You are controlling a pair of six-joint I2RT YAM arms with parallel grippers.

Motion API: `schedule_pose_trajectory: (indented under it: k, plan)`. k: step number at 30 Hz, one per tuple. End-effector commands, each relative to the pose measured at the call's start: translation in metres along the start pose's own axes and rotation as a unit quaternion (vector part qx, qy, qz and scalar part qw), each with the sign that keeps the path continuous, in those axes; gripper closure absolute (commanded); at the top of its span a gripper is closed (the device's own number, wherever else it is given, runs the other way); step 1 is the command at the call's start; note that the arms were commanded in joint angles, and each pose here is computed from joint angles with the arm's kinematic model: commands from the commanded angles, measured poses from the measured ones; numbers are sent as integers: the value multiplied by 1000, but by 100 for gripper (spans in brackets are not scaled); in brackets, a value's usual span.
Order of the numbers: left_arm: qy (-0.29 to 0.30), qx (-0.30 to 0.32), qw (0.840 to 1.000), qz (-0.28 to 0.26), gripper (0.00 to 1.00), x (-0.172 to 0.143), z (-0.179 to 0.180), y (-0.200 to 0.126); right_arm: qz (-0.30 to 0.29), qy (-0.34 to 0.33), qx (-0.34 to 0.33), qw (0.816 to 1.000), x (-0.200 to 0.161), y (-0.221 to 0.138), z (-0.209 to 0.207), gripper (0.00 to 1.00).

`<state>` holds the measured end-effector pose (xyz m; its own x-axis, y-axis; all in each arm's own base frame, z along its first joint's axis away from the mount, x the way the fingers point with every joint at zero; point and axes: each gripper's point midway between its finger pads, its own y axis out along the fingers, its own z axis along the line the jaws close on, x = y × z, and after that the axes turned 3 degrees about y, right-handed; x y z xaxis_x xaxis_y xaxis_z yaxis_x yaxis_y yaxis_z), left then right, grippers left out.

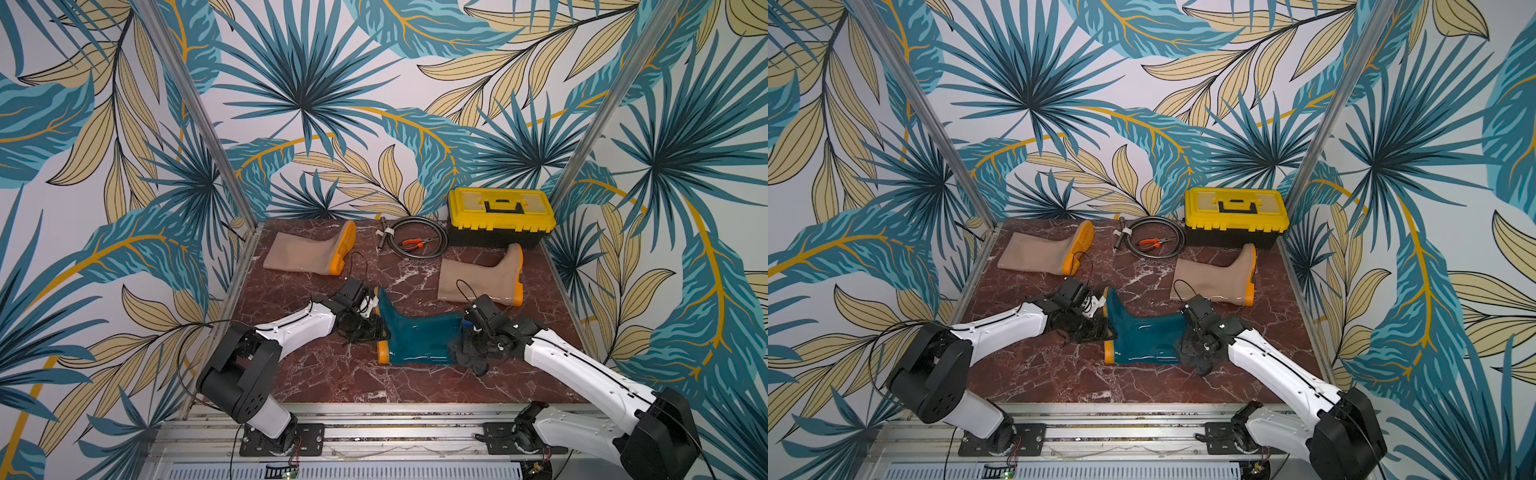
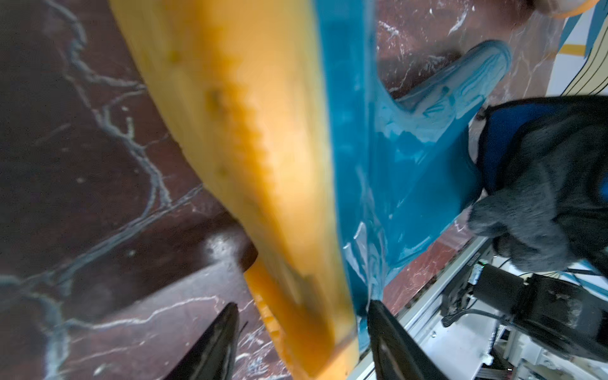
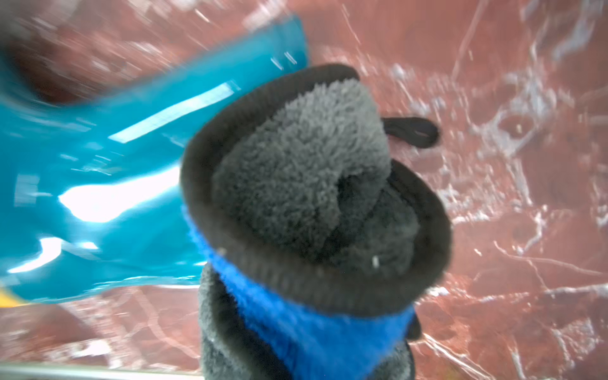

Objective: Wipe the rubber boots with a cloth
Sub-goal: Wipe the dirt off the rubber boot.

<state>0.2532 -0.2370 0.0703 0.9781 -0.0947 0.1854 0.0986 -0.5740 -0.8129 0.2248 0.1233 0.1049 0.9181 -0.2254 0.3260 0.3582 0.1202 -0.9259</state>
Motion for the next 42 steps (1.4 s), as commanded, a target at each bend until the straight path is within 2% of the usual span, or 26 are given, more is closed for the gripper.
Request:
schedule_pose_trajectory:
  k: [1,4,8,13,16,20,22,25,29,36,40,42]
  plan:
    - [16,38,998,-39,28,1,4,-25,-3,-15,48,999,17,-8,30,100]
    - [42,53,996,-59,21,-7,-5,-36,-19,-15,89,996,39,-8,61,100]
    - [65,67,994,-48,21,-29,-26,-26,-26,-13,150,988,72,-3,112,100]
    - [62,111,991,-42,27,-38,-14,-11,-21,-14,223,974,111,8,181,100]
    - [60,124,990,-34,29,-38,-8,-5,-17,-23,244,969,127,17,214,100]
    - [61,125,990,-15,30,-38,-5,12,-9,-34,255,966,138,32,243,100]
    - [61,120,991,-8,36,-39,-4,20,-1,-37,252,967,139,44,250,100]
    - [62,122,991,4,50,-41,-1,26,22,-35,248,968,128,60,253,100]
    - [73,121,990,-3,66,-38,-2,23,48,-39,243,968,94,74,248,100]
    - [88,115,989,-23,85,-30,1,9,86,-35,205,974,21,81,199,100]
    - [100,103,989,-27,100,-27,0,3,109,-39,187,975,-29,72,176,100]
    - [112,95,989,-24,100,-26,-2,2,114,-34,189,975,-39,65,172,100]
